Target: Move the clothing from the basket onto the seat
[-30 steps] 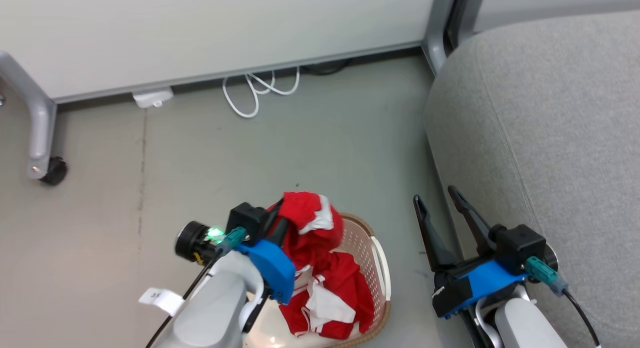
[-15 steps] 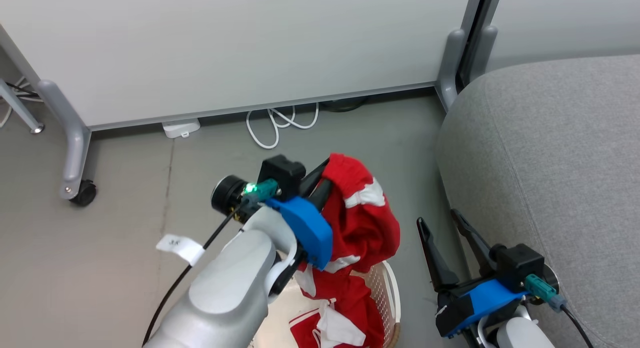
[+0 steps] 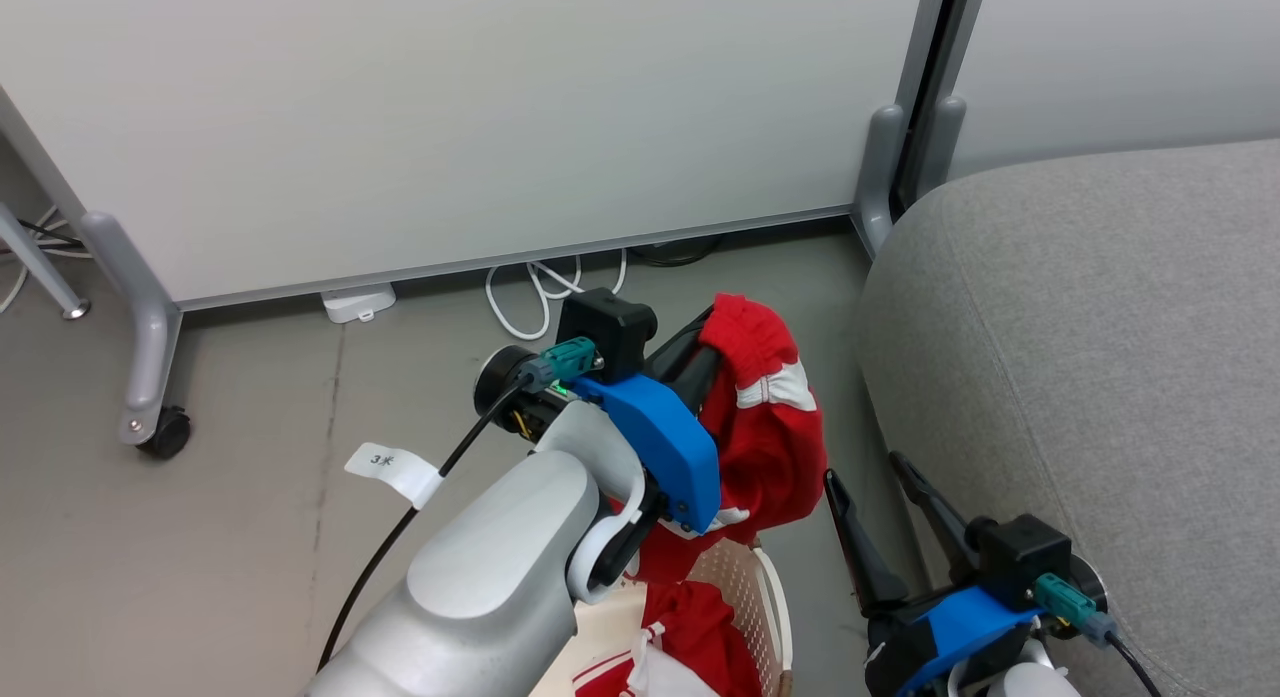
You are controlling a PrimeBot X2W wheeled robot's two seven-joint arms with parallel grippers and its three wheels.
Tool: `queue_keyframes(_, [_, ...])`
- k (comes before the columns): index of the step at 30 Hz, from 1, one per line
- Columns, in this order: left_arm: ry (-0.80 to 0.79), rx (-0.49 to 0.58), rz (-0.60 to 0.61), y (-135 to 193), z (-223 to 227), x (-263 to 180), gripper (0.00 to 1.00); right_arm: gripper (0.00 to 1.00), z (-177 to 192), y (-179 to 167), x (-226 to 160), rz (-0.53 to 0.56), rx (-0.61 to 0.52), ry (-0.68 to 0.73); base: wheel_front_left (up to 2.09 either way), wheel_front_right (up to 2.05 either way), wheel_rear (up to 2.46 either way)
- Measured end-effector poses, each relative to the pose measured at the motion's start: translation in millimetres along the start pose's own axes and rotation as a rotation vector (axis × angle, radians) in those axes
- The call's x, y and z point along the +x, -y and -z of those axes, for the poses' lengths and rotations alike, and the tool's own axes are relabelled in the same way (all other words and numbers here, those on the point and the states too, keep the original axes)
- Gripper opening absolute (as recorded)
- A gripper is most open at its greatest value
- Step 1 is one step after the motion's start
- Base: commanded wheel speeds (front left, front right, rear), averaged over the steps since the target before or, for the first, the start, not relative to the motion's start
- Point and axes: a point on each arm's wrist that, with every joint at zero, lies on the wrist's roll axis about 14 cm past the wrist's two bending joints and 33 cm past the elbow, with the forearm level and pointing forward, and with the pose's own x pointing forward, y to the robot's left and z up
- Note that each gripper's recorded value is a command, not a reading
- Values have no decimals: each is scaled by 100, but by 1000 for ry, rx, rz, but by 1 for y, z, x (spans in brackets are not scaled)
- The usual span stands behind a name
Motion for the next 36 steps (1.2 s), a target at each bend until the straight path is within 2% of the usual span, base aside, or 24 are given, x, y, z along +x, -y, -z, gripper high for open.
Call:
queue_keyframes(9, [-1,10,42,20,-6,6,0,100,-3,0,-8,5,-4,3,0,0,0])
queue_keyframes(10, [-3,9,44,22,-6,6,1,100,-3,0,-9,6,-3,2,0,0,0])
queue_keyframes(11, [-4,8,47,23,-5,6,6,100,-3,0,-10,8,-2,2,0,0,0])
queue_keyframes(15, [-12,7,54,25,-2,7,4,100,-3,2,-11,12,-2,4,0,0,0])
queue_keyframes(16, [-12,9,55,26,-3,7,0,100,-3,2,-11,12,-1,4,0,0,0])
queue_keyframes(26, [-25,4,58,25,2,8,0,100,0,-3,-8,-3,3,-14,0,0,0])
queue_keyframes(36, [-34,7,69,26,4,11,0,100,1,-7,18,-47,-81,-73,0,0,0])
